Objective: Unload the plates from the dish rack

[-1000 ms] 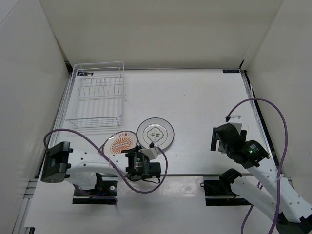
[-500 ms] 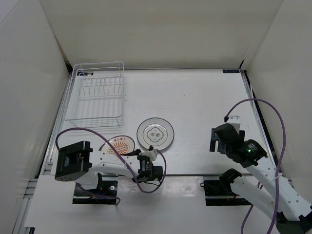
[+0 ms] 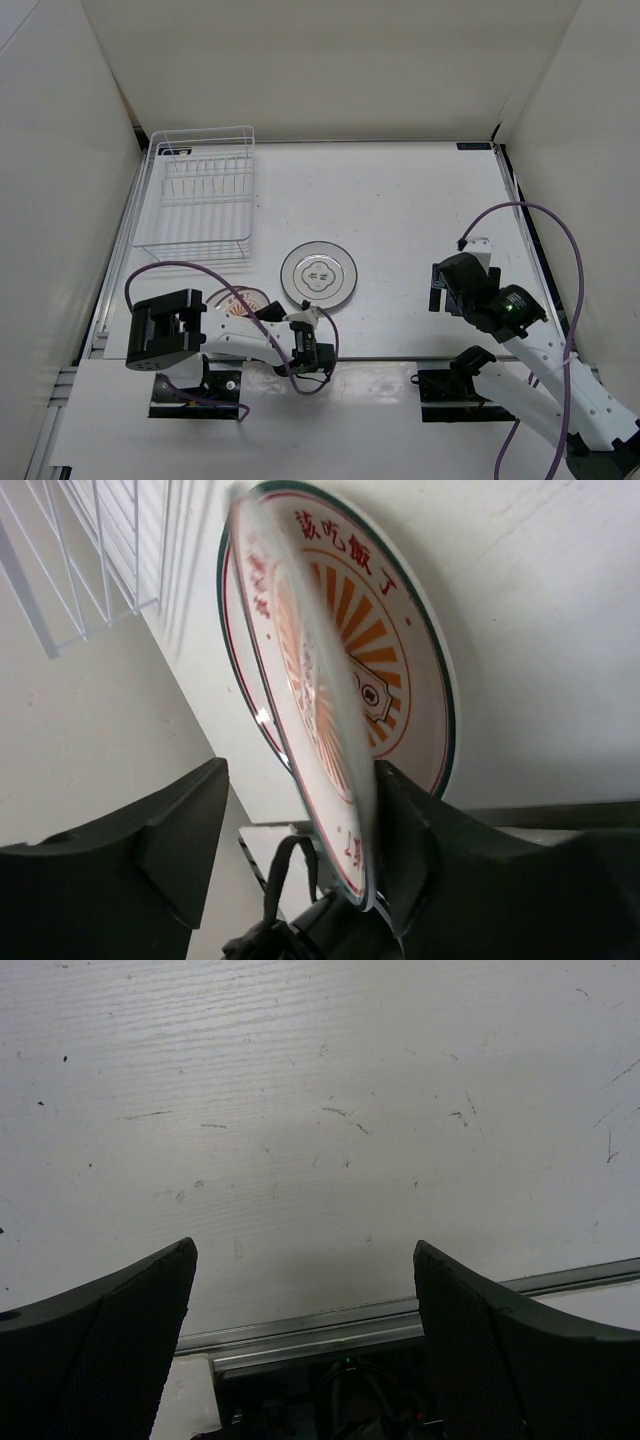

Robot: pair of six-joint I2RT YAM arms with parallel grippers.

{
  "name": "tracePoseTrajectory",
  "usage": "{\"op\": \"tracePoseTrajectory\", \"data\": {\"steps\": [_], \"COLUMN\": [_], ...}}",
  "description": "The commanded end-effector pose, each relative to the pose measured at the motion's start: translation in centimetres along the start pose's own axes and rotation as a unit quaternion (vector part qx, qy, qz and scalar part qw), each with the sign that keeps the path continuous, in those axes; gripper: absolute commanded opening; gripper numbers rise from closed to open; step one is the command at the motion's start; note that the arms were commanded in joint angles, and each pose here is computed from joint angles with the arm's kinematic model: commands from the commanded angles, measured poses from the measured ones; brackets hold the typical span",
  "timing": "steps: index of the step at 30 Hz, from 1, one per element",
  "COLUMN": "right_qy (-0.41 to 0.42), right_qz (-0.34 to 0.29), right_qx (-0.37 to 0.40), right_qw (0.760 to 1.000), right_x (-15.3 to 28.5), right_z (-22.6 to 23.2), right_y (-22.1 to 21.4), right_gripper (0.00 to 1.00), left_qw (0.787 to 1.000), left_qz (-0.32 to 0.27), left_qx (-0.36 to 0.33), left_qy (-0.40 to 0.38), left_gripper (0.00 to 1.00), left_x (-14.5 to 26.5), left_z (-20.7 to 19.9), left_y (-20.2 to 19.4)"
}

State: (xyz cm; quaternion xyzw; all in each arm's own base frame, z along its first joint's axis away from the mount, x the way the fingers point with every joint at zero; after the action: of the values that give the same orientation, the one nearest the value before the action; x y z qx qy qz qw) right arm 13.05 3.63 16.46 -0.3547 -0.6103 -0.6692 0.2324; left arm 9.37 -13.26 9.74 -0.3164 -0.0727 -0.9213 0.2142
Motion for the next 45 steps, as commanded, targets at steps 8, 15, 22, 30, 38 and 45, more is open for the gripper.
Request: {"op": "tracePoseTrajectory", "data": {"steps": [8, 15, 22, 30, 38, 45], "right_qy": [0.007, 0.01, 0.011, 0.007, 0.008, 0.018], "right_qz": [-0.011, -0.015, -0.02, -0.018, -0.013, -0.01], "right_qx": [-0.003, -0.005, -0.009, -0.009, -0.008, -0.003], "right_qw": [1.0, 1.0, 1.0, 1.0, 1.0, 1.0], "right_x": [0.0, 0.2, 0.2, 0.2, 0.1, 0.2], "right_z": [0.2, 0.2, 0.2, 0.2, 0.4, 0.6], "right_y": [0.3, 0.4, 0.5, 0.6, 0.6, 0.5], "right_gripper": [0.9, 0.9, 0.9, 0.9, 0.9, 0.9], "left_qw": [1.0, 0.987, 0.955, 0.934, 0.91, 0.899], "left_qz": [0.018, -0.019, -0.064, -0.097, -0.143, -0.165], "left_qx": [0.021, 0.045, 0.1, 0.159, 0.23, 0.312], "left_qy": [-0.014, -0.154, -0.27, -0.305, -0.312, -0.257], "left_gripper": [0.95, 1.0, 1.0, 1.0, 1.0, 1.0], "left_x": [-0.3, 0.7, 0.5, -0.5, -0.7, -1.6], "left_z": [0.1, -1.5, -0.8, 2.1, 5.2, 7.4], "left_y": [0.0, 1.7, 1.3, 0.0, -0.4, -2.2]}}
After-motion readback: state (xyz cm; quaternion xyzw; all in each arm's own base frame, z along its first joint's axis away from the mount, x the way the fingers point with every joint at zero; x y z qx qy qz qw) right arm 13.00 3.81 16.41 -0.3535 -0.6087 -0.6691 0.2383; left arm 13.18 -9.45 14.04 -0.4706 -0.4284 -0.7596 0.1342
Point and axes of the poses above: each gripper's point midway between its finger pads, its own x axis back along the fingers, its own z axis along the line the jaws close on, y = z × x, the point moved 4 cm from there along x, back along the fingers, and after that the axes turned 9 degrees about -x, right-handed, at the moved point
